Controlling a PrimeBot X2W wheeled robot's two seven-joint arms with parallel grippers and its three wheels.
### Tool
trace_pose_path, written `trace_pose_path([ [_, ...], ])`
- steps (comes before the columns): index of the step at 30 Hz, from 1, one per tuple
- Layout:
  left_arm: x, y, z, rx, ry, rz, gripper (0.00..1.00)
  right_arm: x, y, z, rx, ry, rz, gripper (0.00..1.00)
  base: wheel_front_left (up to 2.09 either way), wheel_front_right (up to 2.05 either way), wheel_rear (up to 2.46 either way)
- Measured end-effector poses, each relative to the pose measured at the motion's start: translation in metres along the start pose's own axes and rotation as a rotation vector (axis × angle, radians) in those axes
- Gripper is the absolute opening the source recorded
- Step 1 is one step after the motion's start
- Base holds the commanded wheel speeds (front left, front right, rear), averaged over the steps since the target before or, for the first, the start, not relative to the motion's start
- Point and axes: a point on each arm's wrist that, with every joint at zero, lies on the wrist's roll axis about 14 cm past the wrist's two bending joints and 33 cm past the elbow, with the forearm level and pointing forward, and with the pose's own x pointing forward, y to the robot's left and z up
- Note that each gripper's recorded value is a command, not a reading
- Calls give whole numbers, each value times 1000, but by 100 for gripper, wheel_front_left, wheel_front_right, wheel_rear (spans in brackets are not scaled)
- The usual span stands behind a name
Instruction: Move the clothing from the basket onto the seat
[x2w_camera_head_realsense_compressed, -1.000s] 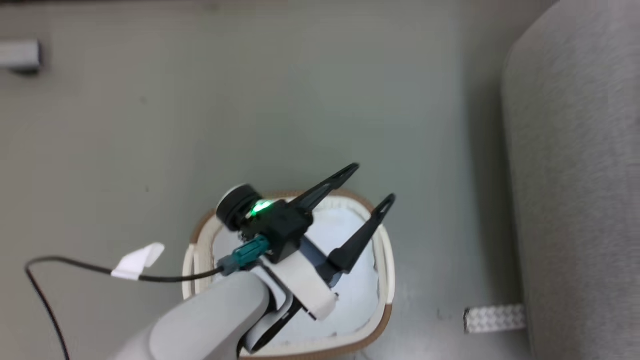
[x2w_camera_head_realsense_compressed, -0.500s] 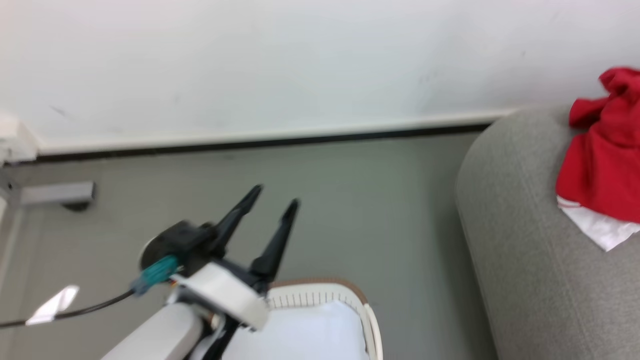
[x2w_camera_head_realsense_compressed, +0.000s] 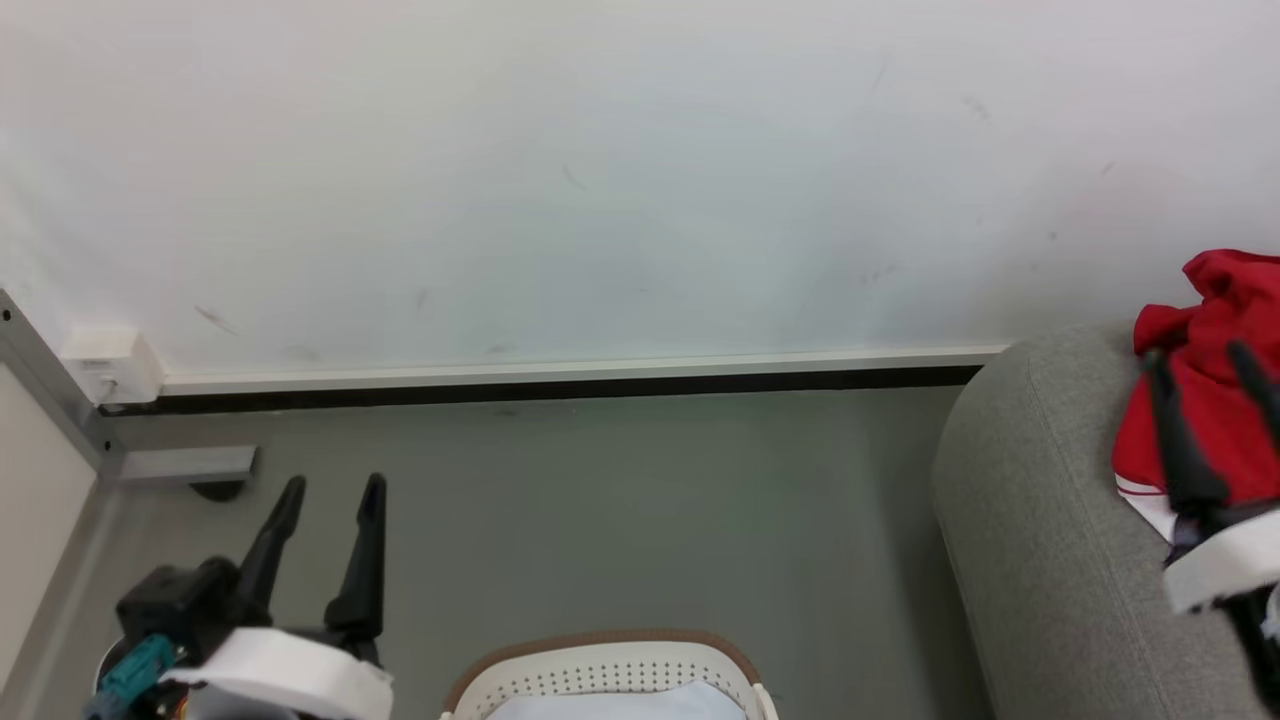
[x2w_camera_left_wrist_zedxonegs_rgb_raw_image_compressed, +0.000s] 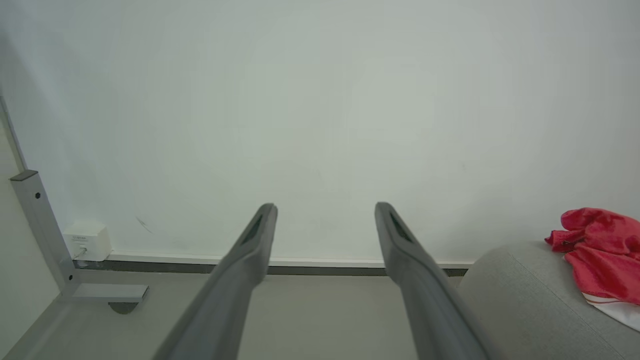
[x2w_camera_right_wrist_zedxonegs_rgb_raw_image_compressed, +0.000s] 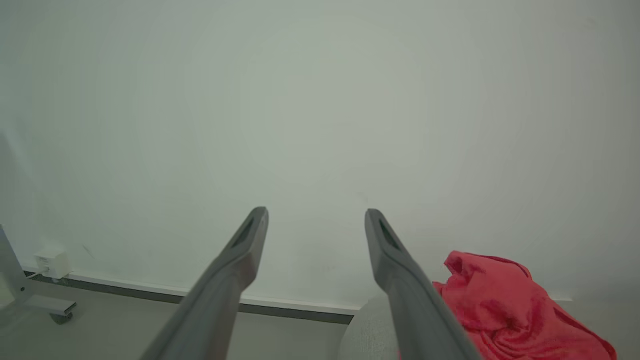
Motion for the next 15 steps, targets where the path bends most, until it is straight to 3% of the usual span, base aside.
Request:
trace_pose_path([
  [7, -24, 27, -17, -3, 39, 117, 100, -31, 39, -34, 88, 2, 39, 100, 0, 0, 0],
  [15, -31, 26, -37, 16, 81, 118, 100, -45, 75, -66, 155, 39, 67, 100, 0, 0, 0],
])
